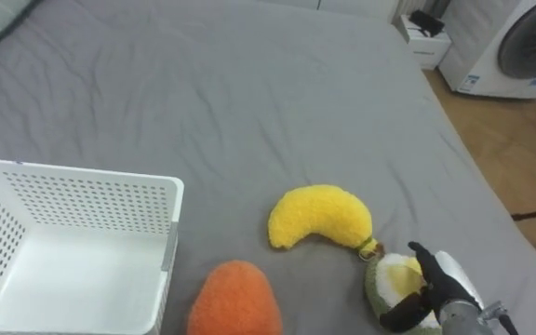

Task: Collect toys from the bed

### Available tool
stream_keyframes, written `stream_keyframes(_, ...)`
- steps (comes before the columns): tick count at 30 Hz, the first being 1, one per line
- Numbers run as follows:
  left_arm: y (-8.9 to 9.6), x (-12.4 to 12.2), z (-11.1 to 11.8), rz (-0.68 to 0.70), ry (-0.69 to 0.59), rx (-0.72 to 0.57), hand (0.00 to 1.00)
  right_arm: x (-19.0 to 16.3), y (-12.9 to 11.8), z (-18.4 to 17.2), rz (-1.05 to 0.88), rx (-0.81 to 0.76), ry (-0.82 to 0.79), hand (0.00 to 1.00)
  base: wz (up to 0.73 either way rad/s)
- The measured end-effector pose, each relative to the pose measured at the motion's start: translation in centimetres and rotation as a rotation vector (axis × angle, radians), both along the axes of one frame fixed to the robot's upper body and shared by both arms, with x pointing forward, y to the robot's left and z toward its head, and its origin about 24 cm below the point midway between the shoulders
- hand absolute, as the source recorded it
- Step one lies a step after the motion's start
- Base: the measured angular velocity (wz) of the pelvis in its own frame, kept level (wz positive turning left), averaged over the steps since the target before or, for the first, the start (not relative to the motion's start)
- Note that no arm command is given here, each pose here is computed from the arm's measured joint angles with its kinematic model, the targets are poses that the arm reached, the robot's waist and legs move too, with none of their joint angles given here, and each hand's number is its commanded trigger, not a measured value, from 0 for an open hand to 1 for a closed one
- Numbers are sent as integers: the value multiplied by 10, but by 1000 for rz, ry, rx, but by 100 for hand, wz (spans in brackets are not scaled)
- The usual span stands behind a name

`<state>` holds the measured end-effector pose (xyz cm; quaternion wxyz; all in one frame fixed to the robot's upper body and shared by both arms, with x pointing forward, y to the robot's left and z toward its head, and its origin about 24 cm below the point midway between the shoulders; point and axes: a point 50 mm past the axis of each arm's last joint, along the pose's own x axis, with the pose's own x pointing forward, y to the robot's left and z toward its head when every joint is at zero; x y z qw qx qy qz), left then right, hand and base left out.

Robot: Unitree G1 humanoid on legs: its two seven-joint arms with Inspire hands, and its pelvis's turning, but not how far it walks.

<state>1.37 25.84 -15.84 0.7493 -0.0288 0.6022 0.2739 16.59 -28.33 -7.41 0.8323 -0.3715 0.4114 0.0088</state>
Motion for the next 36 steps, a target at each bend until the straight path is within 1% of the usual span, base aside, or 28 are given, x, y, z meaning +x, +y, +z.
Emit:
stream_keyframes(7, 2, 5, 1, -25, -6, 16, 0, -18, -4, -25, -12, -64, 108, 0, 3)
stream_keyframes(13, 2, 4, 1, -50, 8, 24, 0, -28, -6, -35, -25, -103, 123, 0, 7)
stream_keyframes(14, 2, 3, 1, -52, 9, 25, 0, -30, -6, -36, -28, -106, 126, 13, 8)
stream_keyframes(15, 2, 3, 1, -52, 9, 25, 0, -32, -7, -37, -32, -114, 128, 65, 3)
stream_keyframes(16, 2, 2, 1, -51, 10, 25, 0, -32, -7, -37, -27, -130, 126, 100, 0)
stream_keyframes(20, 2, 2, 1, -49, 0, 24, 0, -36, -7, -39, -24, -179, 113, 100, 4)
stream_keyframes(24, 0, 7, 1, -66, -21, 34, 0, -40, -10, -40, -41, -261, 70, 100, 1)
stream_keyframes(28, 0, 6, 2, -72, -24, 50, 0, -42, -13, -40, -53, -326, 27, 100, 0)
stream_keyframes(36, 0, 6, 2, -78, -42, 59, 0, -49, -12, -43, -68, -355, 4, 100, 1)
